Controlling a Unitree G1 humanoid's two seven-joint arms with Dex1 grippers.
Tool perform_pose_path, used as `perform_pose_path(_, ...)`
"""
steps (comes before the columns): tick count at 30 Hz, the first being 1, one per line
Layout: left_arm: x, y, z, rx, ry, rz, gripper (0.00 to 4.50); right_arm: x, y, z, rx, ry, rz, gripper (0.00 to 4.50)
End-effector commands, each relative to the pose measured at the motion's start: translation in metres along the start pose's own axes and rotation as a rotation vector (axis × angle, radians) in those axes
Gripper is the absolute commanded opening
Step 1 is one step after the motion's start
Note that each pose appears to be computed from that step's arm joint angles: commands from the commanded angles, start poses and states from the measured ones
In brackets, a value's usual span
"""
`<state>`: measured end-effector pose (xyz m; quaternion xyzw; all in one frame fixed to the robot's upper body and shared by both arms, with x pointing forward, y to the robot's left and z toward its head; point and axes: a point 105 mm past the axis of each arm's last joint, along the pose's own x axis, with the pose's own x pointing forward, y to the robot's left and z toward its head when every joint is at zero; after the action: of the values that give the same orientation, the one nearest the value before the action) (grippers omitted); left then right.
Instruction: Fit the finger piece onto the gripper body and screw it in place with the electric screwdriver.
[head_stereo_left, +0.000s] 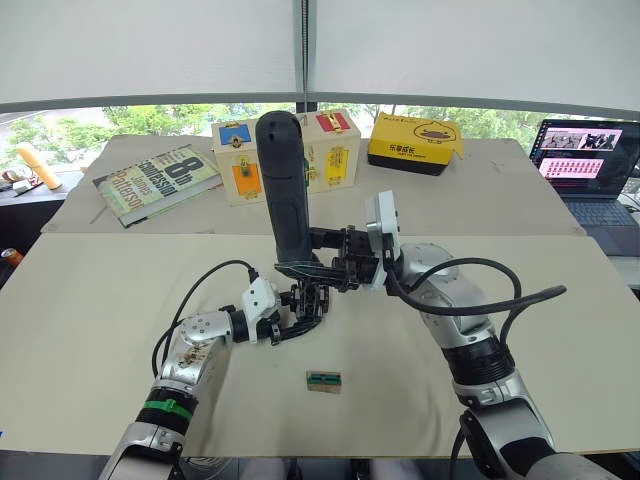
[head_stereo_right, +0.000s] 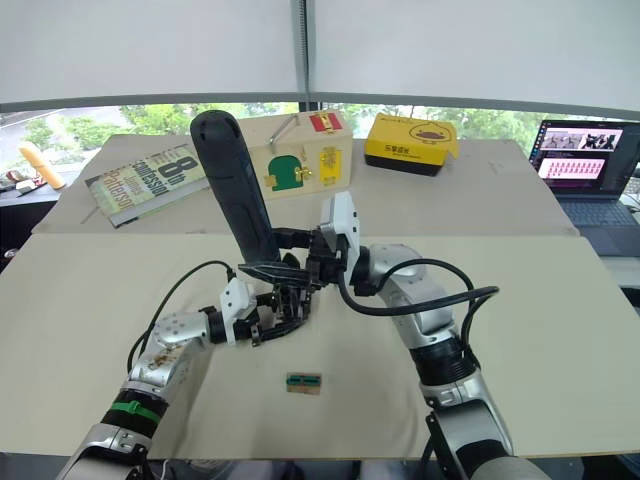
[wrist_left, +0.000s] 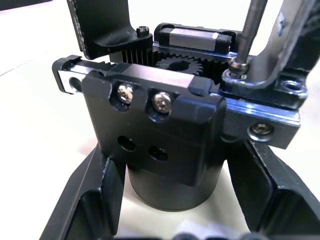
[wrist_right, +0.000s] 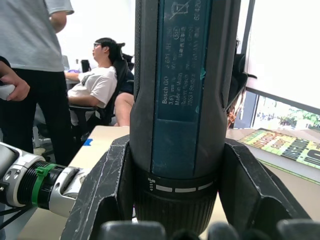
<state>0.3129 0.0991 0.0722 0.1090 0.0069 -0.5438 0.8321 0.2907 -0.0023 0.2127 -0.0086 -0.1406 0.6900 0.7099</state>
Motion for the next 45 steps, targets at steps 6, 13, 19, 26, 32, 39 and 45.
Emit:
perform_pose_path(6, -0.002, -0.007, -0.001, 0.007, 0.003, -0.025, 2.45, -0.004, 0.002, -0.041, 0.103, 0.133, -0.006, 1.93)
perform_pose_path(13, 0.0, -0.006, 0.0, 0.006, 0.0, -0.021, 2.45, 0.005, 0.006, 0.002, -0.001, -0.014, 0.086, 1.93)
perform_pose_path(19, -0.001, -0.005, -0.003, 0.02, 0.023, -0.02, 2.45, 0.007, 0.011, 0.038, -0.073, -0.121, 0.156, 1.93)
perform_pose_path(26, 0.0, -0.005, -0.006, 0.01, 0.03, -0.012, 2.45, 0.008, 0.014, 0.062, -0.136, -0.19, 0.188, 1.93)
perform_pose_path(32, 0.0, -0.005, -0.008, 0.006, 0.047, -0.011, 2.45, 0.006, 0.013, 0.071, -0.156, -0.224, 0.196, 1.93)
perform_pose_path(39, 0.0, -0.004, -0.011, -0.016, 0.055, 0.002, 2.45, 0.004, 0.014, 0.075, -0.161, -0.23, 0.205, 1.93)
perform_pose_path(45, -0.003, -0.001, -0.009, -0.019, 0.042, 0.028, 4.44, 0.002, 0.024, 0.093, -0.143, -0.298, 0.255, 1.93)
